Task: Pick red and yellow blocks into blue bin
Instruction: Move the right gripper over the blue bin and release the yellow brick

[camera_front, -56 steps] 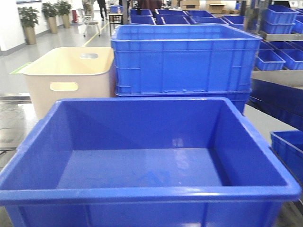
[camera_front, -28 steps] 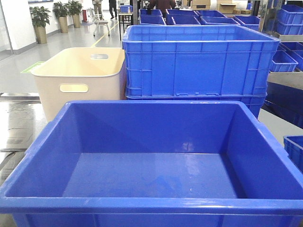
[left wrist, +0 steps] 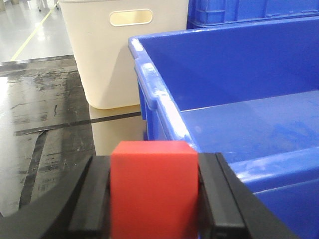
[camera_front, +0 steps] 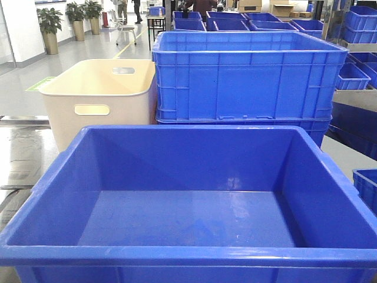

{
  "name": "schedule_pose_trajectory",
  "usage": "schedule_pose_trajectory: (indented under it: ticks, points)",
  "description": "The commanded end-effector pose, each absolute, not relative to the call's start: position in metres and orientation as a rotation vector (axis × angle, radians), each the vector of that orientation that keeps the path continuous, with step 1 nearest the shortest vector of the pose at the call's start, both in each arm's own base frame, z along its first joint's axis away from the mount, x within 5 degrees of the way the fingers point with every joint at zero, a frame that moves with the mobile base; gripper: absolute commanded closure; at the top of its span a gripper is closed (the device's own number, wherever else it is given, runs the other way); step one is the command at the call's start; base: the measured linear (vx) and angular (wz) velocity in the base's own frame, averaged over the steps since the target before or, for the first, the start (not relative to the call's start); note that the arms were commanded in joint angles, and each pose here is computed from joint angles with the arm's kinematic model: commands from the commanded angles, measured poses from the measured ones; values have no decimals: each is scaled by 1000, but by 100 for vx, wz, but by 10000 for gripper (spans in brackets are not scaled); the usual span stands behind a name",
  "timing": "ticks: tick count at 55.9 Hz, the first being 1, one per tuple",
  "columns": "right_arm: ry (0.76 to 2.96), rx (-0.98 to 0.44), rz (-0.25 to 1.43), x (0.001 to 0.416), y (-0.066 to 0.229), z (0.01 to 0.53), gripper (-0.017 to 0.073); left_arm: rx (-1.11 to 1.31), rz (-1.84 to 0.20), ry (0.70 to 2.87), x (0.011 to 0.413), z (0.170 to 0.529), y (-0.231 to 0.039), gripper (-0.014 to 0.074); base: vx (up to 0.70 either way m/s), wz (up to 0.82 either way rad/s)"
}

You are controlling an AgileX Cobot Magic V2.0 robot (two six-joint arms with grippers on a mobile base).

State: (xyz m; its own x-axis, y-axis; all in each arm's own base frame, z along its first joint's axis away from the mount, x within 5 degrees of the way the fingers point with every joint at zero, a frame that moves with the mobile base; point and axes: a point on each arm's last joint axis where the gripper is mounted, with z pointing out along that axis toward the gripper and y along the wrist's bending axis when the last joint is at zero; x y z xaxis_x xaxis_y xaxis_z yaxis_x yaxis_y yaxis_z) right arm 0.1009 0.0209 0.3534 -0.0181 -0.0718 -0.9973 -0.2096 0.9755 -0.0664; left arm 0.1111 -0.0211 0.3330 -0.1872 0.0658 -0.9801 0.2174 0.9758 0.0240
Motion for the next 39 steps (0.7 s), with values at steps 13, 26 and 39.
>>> schedule_pose_trajectory:
  ticks: [13,26,39]
  points:
    - [1429,-155,116,100,18,376,569,158,-134,1652,112,350,-19,591,0,0]
    - [1456,-111,183,104,19,375,569,149,-154,1660,112,350,-19,591,0,0]
    - [1606,-227,134,143,29,395,569,164,-164,1605,107,377,-20,591,0,0]
